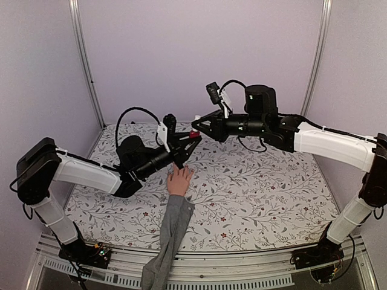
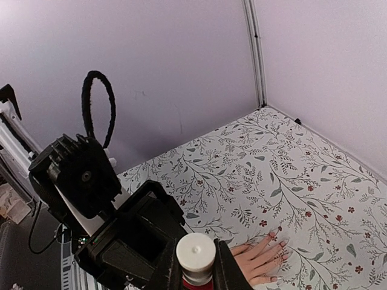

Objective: Paint the nails
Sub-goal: Unscrew the nail polish bottle.

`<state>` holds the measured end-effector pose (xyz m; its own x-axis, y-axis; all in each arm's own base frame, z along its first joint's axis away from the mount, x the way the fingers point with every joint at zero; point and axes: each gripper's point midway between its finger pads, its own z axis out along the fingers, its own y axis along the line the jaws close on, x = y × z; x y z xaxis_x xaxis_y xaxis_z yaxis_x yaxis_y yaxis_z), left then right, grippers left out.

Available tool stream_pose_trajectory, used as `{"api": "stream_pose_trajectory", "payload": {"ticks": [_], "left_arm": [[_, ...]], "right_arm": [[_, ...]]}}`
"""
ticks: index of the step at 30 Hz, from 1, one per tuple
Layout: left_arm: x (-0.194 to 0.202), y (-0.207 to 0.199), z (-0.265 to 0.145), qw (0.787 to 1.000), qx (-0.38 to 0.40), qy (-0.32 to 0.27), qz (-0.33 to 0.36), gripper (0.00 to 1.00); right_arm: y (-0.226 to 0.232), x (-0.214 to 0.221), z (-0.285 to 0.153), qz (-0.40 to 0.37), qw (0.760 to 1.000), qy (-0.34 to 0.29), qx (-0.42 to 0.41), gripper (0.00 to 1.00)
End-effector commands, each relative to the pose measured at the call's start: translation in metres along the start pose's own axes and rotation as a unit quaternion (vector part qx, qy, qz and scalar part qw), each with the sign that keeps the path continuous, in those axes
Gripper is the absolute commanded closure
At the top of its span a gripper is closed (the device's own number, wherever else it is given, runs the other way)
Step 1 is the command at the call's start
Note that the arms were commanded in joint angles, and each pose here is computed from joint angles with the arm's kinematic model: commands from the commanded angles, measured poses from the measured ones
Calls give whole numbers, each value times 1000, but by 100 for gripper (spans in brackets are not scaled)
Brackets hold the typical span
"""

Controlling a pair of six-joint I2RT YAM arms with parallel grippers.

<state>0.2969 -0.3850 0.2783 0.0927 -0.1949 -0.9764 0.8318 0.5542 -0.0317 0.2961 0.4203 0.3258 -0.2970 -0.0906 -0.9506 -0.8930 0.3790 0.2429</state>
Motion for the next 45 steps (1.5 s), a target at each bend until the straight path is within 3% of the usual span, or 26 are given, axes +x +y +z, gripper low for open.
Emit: {"api": "stream_pose_trajectory", "payload": {"ticks": [1,14,21,25,30,33,40,45], "left_arm": [[-26,-54,-15,985,167,-40,-14,100],[-38,-94,-43,940,333,-63,-28,100],[-37,-102,-48,926,371,-61,-46,100],[-40,-85,-44,944,320,-74,-41,100],[-42,-53,-35,975,209,-76,-17,100],[-43,-36,-36,985,152,-83,-17,100],[-39,-17,-27,995,58,-62,43,100],[-31,-6,-15,997,-14,-42,64,100]], "right_arm": [[45,0,-7,-42,994,7,-102,100],[98,14,-31,-116,956,19,-269,100],[105,21,-35,-136,947,24,-292,100],[95,16,-32,-133,957,22,-256,94],[76,8,-30,-118,973,8,-200,59],[63,-2,-34,-108,980,-16,-164,48],[22,-25,-36,-51,996,-55,-38,43],[13,-34,-34,-21,997,-67,-15,43]]}}
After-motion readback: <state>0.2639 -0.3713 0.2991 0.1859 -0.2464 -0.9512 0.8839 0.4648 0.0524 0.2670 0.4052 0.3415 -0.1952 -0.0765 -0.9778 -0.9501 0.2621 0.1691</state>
